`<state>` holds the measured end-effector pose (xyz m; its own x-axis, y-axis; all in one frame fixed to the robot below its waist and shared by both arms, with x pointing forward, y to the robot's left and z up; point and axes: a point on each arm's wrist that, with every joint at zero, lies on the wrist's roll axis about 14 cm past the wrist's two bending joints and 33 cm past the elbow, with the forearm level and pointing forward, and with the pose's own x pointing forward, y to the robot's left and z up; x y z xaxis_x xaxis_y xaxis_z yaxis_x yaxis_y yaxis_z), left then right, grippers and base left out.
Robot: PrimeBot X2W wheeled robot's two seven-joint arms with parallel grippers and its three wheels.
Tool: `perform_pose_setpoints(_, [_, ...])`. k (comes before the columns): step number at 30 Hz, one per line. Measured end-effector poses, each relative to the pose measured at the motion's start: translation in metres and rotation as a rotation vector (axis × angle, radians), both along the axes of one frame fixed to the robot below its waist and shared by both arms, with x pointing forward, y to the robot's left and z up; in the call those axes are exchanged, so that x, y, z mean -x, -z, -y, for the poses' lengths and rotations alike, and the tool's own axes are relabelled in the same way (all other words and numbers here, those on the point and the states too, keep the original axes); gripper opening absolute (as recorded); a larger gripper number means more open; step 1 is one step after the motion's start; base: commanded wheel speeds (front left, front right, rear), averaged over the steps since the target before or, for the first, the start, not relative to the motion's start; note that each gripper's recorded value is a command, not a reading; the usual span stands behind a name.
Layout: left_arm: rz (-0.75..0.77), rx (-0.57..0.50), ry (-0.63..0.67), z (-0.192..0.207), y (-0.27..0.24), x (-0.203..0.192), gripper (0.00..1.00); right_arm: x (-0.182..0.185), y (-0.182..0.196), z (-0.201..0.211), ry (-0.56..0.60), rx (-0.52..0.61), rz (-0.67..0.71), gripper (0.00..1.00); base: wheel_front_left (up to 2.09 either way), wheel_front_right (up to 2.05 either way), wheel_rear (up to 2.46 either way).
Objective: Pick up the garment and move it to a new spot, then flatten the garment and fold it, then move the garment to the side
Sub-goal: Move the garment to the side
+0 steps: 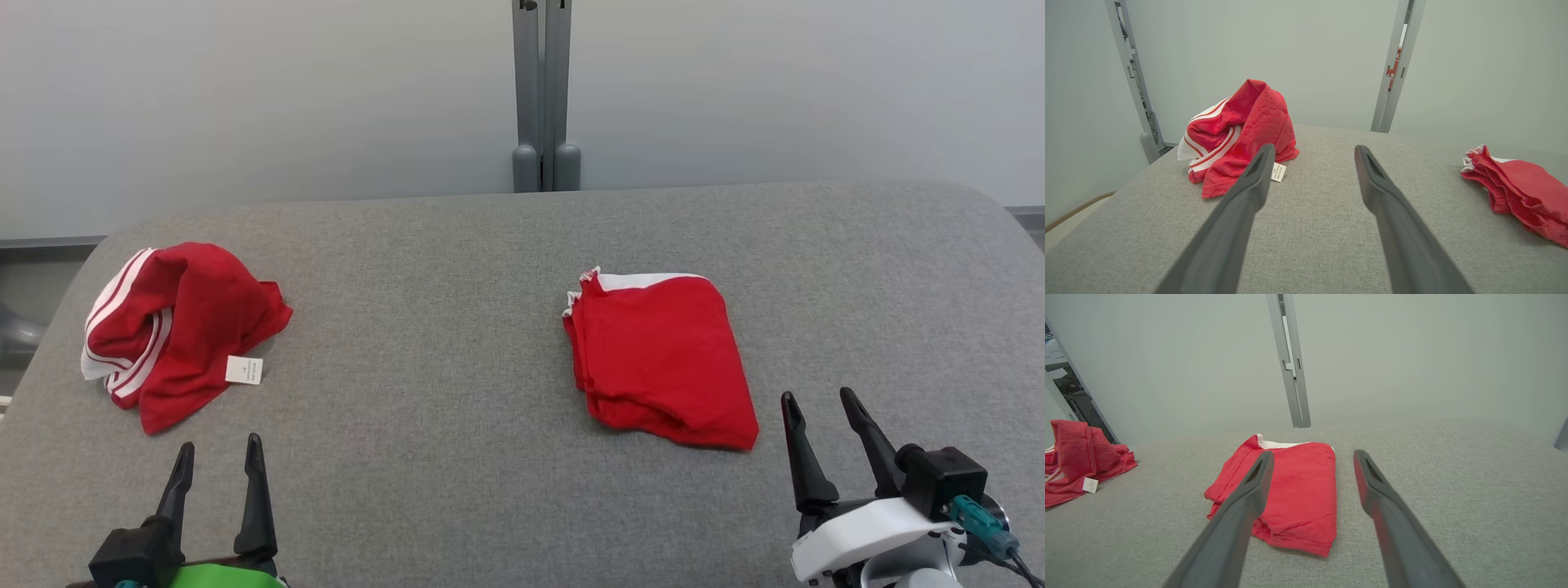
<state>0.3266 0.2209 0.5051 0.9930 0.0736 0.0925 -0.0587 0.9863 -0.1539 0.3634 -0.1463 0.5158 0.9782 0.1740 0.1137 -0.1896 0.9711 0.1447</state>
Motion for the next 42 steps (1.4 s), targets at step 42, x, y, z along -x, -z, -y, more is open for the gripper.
perform_pose_setpoints(42, [-0.033,-0.001,-0.009,-0.002,0.010,0.001,1.00,-0.032,-0.010,0.009,-0.017,0.099,0.024,1.00,0.00,0.00,0.00])
